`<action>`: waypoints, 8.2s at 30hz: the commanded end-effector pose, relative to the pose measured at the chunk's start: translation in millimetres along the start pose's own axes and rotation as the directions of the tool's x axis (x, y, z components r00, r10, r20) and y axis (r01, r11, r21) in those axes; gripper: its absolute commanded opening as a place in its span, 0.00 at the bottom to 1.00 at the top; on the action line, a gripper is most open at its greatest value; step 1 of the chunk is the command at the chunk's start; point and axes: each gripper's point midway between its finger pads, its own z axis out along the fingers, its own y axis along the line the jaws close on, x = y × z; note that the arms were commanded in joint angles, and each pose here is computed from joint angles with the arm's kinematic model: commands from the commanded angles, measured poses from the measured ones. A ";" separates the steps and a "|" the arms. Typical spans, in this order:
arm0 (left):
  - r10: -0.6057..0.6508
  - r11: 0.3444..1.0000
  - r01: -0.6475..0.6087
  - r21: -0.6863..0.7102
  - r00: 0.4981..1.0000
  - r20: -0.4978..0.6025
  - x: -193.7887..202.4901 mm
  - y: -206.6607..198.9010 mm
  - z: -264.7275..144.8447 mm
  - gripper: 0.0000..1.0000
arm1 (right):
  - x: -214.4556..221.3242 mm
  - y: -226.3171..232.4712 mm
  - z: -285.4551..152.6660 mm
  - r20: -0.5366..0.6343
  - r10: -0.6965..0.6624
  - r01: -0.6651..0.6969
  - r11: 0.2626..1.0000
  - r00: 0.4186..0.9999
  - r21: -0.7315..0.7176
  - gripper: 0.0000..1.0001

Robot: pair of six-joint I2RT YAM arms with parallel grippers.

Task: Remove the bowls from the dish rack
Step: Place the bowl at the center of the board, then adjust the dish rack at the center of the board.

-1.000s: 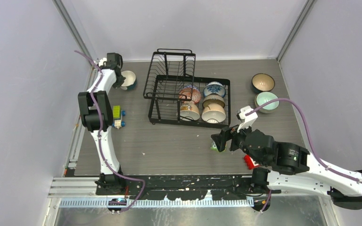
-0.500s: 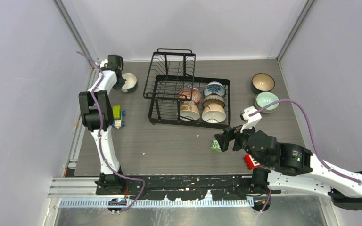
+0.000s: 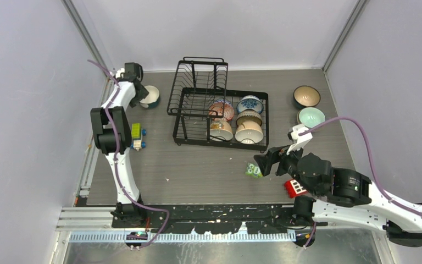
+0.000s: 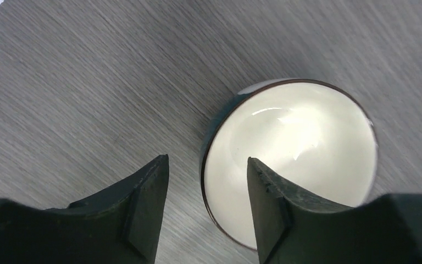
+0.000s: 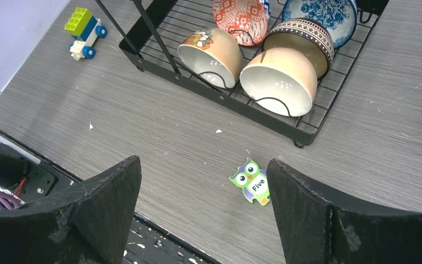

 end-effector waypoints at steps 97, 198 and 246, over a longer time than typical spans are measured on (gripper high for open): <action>0.008 0.489 -0.446 0.749 0.861 0.508 164.7 -5.1 -321.0 0.77 | 129.0 -176.5 124.3 -0.030 0.712 -0.452 0.477 0.701 0.754 0.01; 0.017 0.886 0.030 0.462 0.995 -0.098 284.9 -14.3 -319.1 1.00 | 34.5 -139.6 49.5 -0.031 0.391 -0.290 0.732 0.920 0.617 0.73; -0.028 0.939 0.079 0.334 0.988 -0.155 361.3 -97.2 -267.8 0.54 | 45.3 -133.2 34.6 -0.015 0.408 -0.327 0.754 0.913 0.570 0.73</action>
